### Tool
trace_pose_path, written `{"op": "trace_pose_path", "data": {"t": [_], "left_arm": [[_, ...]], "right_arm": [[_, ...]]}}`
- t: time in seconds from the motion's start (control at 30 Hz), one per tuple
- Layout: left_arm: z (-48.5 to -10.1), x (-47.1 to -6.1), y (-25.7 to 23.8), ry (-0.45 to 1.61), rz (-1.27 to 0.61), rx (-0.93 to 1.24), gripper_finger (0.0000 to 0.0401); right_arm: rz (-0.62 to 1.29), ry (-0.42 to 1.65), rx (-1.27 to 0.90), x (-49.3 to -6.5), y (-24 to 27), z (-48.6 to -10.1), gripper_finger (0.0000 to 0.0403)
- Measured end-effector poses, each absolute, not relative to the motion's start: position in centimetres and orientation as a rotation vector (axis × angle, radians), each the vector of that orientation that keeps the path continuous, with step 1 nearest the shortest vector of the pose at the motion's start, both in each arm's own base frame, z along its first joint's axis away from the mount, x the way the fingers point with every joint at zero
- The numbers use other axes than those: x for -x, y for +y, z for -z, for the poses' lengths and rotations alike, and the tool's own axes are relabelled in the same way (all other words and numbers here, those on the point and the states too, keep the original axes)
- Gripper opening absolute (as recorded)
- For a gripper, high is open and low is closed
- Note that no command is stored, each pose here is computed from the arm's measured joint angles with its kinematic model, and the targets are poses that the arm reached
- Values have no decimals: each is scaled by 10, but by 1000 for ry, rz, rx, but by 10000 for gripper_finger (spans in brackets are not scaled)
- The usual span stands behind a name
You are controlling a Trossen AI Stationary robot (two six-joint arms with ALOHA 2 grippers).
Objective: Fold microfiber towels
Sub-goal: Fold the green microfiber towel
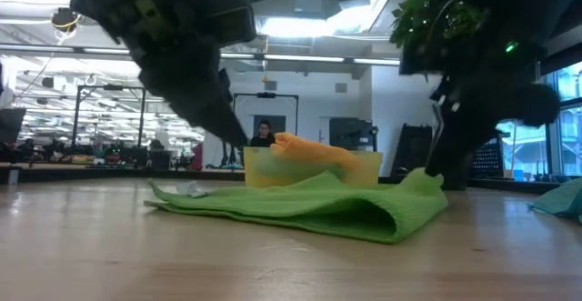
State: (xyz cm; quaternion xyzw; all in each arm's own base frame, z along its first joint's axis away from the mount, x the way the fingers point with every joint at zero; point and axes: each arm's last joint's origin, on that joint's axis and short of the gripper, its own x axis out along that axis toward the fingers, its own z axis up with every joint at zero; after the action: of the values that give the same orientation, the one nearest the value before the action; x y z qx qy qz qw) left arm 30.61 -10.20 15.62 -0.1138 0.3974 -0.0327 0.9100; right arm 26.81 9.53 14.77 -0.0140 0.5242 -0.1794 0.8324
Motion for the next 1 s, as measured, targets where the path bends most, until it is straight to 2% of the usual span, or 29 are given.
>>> {"op": "trace_pose_path", "data": {"t": [0.13,0.27,0.4,0.47,0.57,0.77,1.0], "left_arm": [[-159,-308,-102,796,59,183,32],[-159,-308,-101,782,45,117,32],[-160,-309,-101,777,35,113,32],[-160,-308,-102,774,39,112,32],[-160,-308,-103,774,41,109,32],[-160,-308,-103,771,32,109,32],[-161,-308,-103,768,30,115,32]], "right_arm": [[253,988,26,-271,122,-152,12],[-57,740,61,-276,160,-160,12],[-259,515,177,-275,186,-165,17],[-311,508,301,-274,195,-154,29],[-280,542,417,-277,201,-134,54],[-257,576,425,-296,215,-117,113],[-254,710,467,-306,221,-108,212]]}}
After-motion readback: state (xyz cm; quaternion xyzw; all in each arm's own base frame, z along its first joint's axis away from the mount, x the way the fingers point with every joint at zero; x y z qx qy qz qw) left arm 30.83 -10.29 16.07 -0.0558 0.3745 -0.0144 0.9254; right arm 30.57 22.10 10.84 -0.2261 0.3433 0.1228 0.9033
